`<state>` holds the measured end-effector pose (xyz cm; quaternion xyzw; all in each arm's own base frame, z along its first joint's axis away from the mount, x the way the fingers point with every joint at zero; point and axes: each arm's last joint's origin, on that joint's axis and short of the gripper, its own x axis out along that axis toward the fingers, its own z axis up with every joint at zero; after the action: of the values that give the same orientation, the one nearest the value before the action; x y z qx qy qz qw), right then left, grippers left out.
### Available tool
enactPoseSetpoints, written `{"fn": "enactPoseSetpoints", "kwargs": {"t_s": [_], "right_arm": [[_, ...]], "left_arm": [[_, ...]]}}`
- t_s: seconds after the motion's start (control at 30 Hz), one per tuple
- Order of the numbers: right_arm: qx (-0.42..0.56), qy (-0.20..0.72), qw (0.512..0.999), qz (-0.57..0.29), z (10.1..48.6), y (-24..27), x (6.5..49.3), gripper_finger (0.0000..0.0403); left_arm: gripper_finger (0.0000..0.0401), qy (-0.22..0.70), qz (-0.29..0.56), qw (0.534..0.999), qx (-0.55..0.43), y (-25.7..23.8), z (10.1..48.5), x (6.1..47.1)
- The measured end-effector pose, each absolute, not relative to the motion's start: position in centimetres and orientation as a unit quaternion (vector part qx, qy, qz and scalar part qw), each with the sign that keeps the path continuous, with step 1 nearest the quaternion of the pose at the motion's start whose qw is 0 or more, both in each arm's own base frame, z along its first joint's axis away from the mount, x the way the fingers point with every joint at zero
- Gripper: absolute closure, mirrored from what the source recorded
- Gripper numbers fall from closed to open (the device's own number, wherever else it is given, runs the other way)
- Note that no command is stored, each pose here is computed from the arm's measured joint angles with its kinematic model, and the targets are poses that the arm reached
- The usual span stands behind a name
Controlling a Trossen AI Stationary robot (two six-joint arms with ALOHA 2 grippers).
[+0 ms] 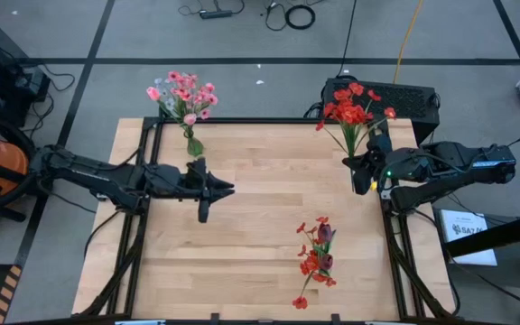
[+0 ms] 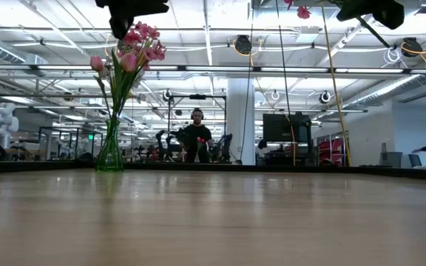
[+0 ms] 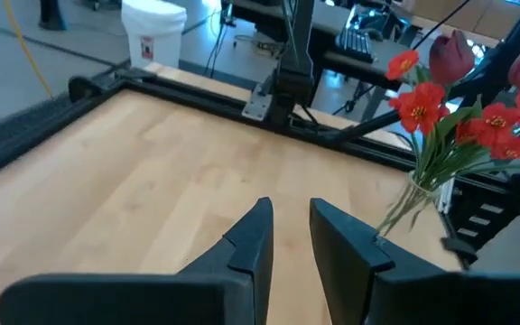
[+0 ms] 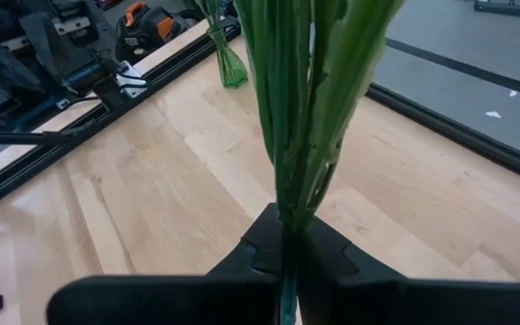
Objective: Sort flowers into vase by color
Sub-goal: Put the orange flowers into the transparent vase
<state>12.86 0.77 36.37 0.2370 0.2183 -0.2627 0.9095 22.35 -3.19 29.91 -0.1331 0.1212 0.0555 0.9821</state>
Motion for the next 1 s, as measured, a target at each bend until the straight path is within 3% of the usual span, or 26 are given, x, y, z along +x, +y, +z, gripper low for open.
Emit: {"fn": "enactPoseSetpoints", "kwargs": {"t_s": [0.27,0.4,1.0], "right_arm": [[0.225,0.219,0.912,-0.263,36.4,0.7,12.9,0.0397],[0.224,0.219,0.913,-0.263,36.4,0.7,12.9,0.0397],[0.228,0.218,0.912,-0.262,36.4,0.8,12.9,0.0397]], "left_arm": [[0.032,0.124,0.043,0.99,-0.051,-3.0,29.9,22.4],[0.032,0.132,-0.037,0.99,-0.028,-3.4,29.3,22.2],[0.032,-0.039,-0.016,0.997,-0.067,-2.0,19.1,15.6]]}}
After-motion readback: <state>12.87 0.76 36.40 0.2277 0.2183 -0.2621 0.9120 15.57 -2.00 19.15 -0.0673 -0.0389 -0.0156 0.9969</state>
